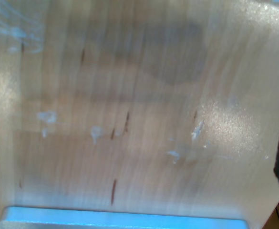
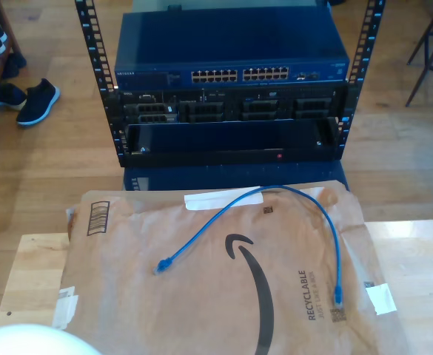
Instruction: Grab the cable and plug it in
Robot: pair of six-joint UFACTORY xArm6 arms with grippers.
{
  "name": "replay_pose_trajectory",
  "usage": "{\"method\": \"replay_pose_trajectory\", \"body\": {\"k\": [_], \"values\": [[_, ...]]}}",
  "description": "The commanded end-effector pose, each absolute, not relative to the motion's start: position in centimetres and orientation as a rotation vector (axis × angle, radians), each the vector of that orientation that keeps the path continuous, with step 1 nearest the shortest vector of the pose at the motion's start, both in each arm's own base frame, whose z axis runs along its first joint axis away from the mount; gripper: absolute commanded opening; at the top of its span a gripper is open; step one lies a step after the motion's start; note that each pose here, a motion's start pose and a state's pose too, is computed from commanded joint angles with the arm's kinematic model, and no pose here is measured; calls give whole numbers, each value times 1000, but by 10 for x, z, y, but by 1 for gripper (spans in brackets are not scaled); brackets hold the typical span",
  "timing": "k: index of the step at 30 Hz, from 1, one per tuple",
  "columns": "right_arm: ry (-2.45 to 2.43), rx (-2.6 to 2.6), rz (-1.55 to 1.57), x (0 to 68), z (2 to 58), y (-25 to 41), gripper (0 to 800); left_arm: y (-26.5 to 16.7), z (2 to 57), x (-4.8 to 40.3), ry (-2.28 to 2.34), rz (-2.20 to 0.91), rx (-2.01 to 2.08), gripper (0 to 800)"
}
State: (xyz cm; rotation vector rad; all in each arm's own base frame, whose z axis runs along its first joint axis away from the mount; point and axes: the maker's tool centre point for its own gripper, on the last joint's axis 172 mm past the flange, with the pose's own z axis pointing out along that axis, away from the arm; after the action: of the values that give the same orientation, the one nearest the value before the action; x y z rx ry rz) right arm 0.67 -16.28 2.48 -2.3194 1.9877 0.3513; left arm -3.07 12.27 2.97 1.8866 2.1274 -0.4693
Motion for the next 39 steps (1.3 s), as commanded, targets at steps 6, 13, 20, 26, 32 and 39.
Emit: {"method": "replay_pose_trajectory", "body": {"k": [6, 13, 20, 26, 32, 39], "values": [[1988, -2319, 351, 7, 25, -163, 798, 123, 30, -31, 2127, -469, 1887, 800], [1988, -2319, 351, 7, 25, -163, 798, 123, 30, -31, 2127, -469, 1887, 800], [1988, -2319, 351, 7, 25, -163, 798, 123, 30, -31, 2127, -469, 1887, 800], [1988, -2319, 351, 7, 25, -163, 798, 123, 30, -31, 2127, -469, 1887, 800], [1988, -2319, 351, 7, 25, -163, 798, 123, 30, -31, 2127, -469, 1887, 800], [2004, -2292, 336, 10, 24, -162, 798, 123, 30, -31, 2127, -469, 1887, 800]]}}
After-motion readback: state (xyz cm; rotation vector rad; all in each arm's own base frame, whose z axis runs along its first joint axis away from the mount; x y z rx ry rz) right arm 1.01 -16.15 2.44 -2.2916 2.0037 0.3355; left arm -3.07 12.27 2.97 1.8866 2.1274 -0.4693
